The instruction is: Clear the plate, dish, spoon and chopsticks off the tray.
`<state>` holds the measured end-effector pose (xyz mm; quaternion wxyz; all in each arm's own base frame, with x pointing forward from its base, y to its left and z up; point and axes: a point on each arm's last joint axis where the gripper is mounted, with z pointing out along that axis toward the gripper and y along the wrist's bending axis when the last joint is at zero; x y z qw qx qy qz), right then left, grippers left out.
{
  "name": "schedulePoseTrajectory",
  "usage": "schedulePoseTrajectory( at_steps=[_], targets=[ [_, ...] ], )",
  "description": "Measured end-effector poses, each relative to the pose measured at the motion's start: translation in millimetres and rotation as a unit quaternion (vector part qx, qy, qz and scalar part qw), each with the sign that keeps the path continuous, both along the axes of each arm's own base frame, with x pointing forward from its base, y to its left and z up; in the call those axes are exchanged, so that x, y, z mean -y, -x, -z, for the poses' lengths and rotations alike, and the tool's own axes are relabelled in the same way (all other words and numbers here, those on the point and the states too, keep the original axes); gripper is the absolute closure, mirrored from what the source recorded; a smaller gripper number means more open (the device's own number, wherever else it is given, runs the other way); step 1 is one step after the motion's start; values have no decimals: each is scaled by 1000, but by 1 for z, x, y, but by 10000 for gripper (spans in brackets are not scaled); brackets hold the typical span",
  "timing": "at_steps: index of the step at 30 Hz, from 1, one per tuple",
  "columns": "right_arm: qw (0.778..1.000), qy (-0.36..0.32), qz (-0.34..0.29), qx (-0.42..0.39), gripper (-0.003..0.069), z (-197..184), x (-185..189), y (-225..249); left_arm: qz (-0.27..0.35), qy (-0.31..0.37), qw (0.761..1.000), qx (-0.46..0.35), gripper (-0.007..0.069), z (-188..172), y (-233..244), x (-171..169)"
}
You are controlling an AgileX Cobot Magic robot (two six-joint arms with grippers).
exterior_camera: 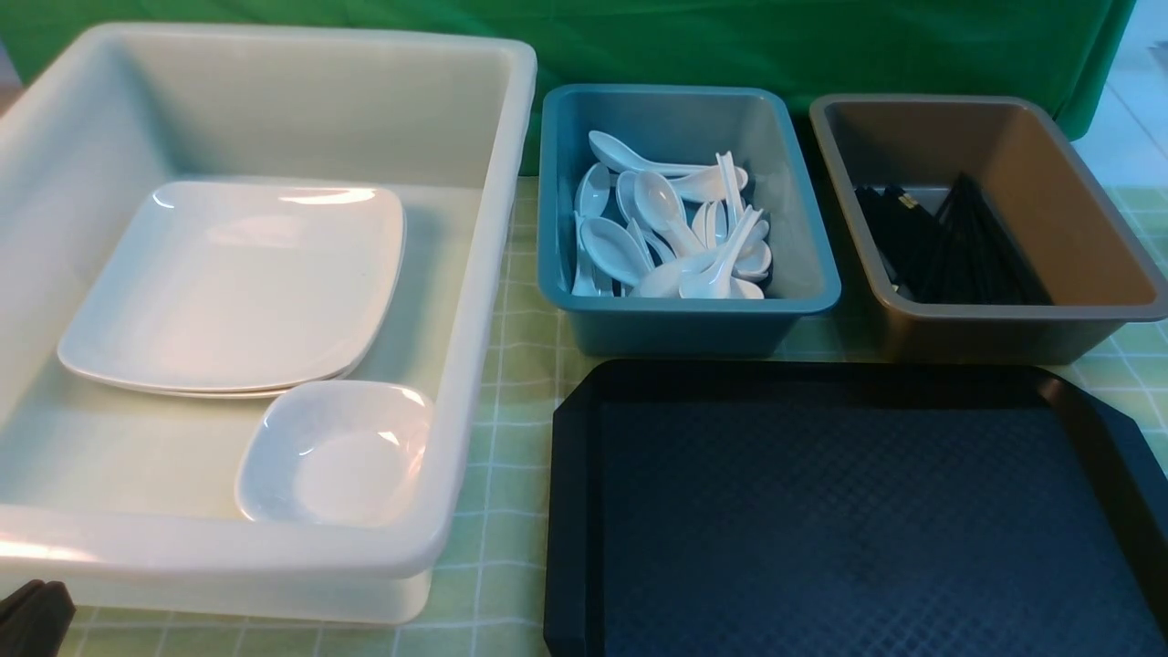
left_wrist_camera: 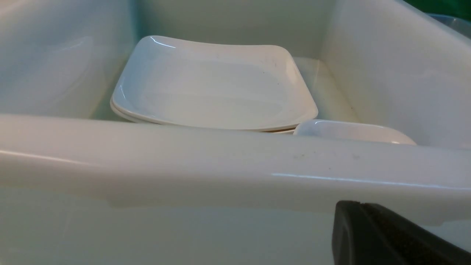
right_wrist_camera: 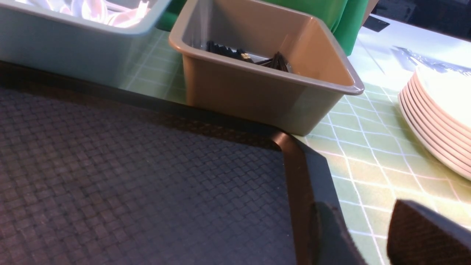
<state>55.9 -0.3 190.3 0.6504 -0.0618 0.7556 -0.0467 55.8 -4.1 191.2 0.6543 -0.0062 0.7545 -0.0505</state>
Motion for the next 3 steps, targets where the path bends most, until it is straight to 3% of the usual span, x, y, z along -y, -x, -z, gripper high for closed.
schedulePoseTrajectory(
  at_steps=[3],
  targets=[
    [1000, 0, 0, 0, 421, 0, 0, 0, 0, 0, 1000, 0, 637, 0, 0, 0]
  ],
)
